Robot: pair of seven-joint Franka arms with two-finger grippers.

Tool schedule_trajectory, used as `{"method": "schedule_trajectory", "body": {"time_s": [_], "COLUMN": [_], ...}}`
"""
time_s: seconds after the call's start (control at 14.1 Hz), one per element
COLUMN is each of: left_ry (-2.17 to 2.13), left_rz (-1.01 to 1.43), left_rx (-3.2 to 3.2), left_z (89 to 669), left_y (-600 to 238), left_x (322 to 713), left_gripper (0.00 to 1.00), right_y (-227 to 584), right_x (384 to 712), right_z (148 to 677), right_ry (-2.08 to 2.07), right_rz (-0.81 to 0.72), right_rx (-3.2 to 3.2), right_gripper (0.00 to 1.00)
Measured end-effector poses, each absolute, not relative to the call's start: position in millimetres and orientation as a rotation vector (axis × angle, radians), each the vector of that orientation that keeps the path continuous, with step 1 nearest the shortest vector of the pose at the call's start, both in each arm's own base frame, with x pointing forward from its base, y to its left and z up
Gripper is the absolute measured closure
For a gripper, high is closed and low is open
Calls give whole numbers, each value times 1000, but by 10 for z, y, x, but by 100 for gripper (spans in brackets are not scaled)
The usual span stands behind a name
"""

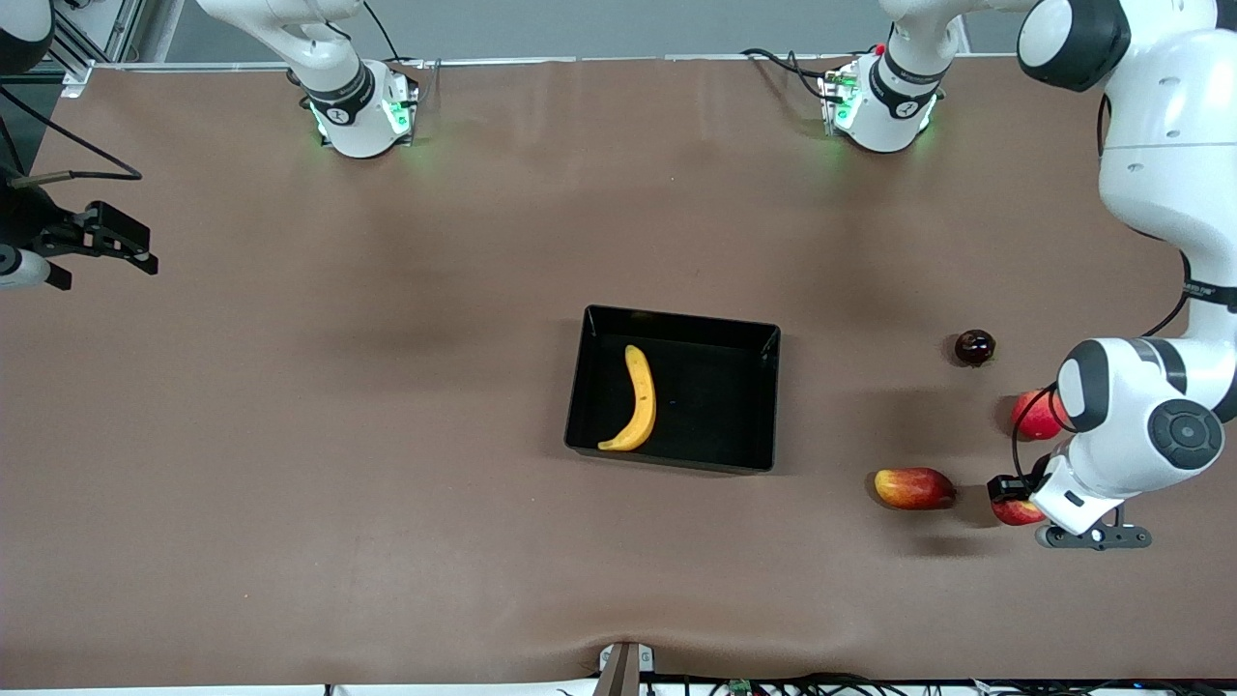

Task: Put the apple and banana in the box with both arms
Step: 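Grasp the red-yellow apple with the left gripper, then carry the apple over the box with the left gripper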

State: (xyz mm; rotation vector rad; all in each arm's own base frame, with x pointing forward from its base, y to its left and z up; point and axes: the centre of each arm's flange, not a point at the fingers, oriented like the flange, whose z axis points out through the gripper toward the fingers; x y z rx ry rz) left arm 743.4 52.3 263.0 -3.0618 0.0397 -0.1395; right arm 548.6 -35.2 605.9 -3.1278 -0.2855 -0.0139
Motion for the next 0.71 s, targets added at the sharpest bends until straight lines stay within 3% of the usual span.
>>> {"method": "schedule_trajectory", "body": {"time_s": [0.21, 0.43, 0.71], "left_ry": [103, 90, -38], "left_rz": [-80, -58, -33], "left_rx": [-3071, -3056, -3051], "left_z": [3318, 3814, 3675], "left_y": [-128, -1323, -2865], "left_x": [7341, 7078, 6543], "left_gripper": [33, 33, 33], "right_y": [-465, -419, -430], "right_x": [5485, 5501, 5483], "right_z": [6094, 6339, 6451], "right_ry": [-254, -268, -261], "right_rz": [-34, -112, -124], "right_rx": [-3132, -3137, -3139], "right_gripper": [0, 0, 0]}}
